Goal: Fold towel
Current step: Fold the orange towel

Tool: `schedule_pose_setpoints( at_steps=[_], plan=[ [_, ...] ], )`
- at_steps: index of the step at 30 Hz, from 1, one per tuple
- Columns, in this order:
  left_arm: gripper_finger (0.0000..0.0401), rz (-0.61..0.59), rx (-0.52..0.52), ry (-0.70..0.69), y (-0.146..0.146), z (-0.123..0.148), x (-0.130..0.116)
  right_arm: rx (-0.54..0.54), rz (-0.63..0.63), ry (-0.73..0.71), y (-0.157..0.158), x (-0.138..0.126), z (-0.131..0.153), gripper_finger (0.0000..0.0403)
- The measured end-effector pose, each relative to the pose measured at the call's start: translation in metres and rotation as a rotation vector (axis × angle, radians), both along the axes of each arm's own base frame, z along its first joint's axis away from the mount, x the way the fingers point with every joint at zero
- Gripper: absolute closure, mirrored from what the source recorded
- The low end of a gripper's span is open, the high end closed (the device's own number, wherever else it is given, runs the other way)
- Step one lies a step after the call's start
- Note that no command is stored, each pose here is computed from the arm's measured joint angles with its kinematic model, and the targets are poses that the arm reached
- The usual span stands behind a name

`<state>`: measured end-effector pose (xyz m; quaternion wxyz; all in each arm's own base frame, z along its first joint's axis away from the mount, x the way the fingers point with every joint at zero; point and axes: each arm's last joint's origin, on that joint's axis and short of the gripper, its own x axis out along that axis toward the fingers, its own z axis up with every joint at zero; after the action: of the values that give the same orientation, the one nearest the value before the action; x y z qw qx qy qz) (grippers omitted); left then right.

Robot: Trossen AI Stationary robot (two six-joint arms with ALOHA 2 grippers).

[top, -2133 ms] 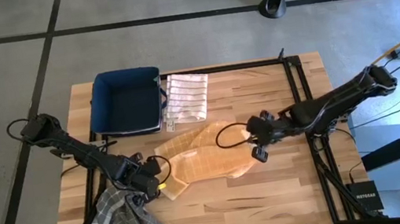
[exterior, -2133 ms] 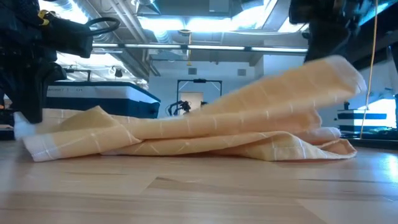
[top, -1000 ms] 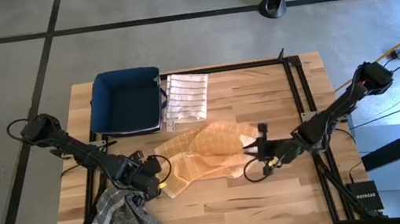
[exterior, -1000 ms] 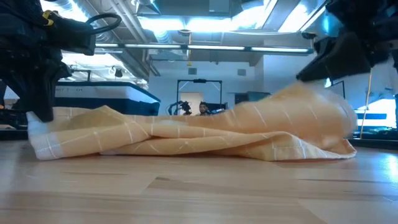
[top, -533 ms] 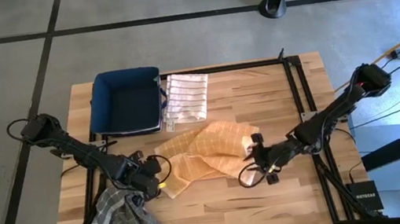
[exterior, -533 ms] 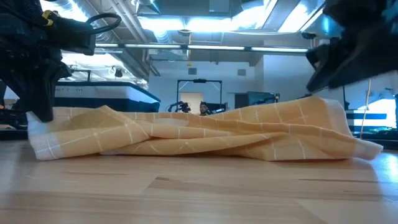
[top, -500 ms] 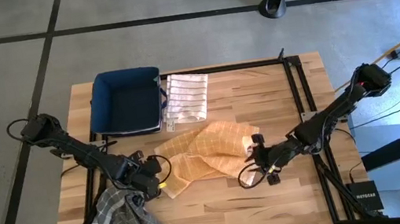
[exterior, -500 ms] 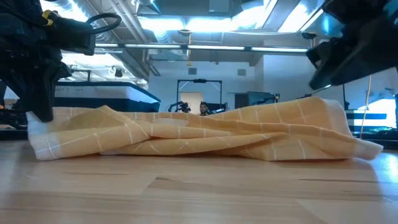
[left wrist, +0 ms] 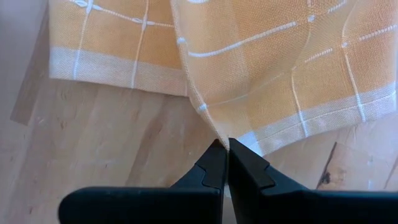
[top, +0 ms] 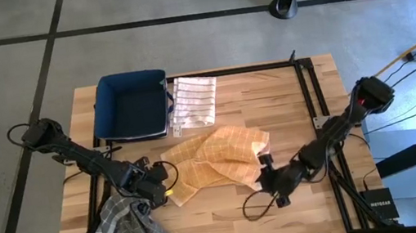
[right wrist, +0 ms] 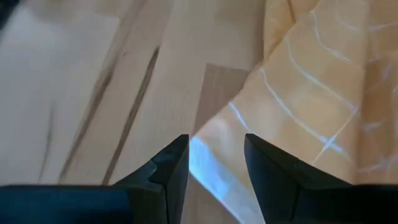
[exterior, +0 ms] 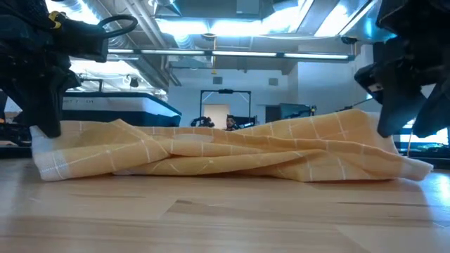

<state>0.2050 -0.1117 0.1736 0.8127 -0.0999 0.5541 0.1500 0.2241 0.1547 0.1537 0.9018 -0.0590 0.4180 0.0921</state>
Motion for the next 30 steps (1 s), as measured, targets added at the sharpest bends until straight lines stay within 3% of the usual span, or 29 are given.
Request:
schedule_pose_setpoints(
  at_steps=[5, 11, 17, 21, 30],
  plan=[
    [0.0396, -0.033, 0.012, 0.005, 0.0, 0.0, 0.0, -0.141, -0.027, 0.055, 0.019, 0.01, 0.008, 0.0246],
    [0.0396, -0.089, 0.033, 0.013, 0.0, 0.0, 0.0, -0.143, -0.1, 0.106, 0.039, 0.022, 0.009, 0.0243],
    [0.0396, -0.134, 0.049, 0.021, 0.0, 0.0, 0.0, -0.144, -0.177, 0.164, 0.049, 0.035, -0.001, 0.0206],
    [0.0396, -0.162, 0.055, 0.027, -0.001, 0.0, 0.0, -0.199, -0.304, 0.207, 0.048, 0.036, -0.002, 0.0185],
    [0.0396, -0.196, 0.065, 0.035, 0.0, 0.0, -0.001, -0.076, -0.456, 0.253, 0.054, 0.041, -0.014, 0.0193]
  ],
)
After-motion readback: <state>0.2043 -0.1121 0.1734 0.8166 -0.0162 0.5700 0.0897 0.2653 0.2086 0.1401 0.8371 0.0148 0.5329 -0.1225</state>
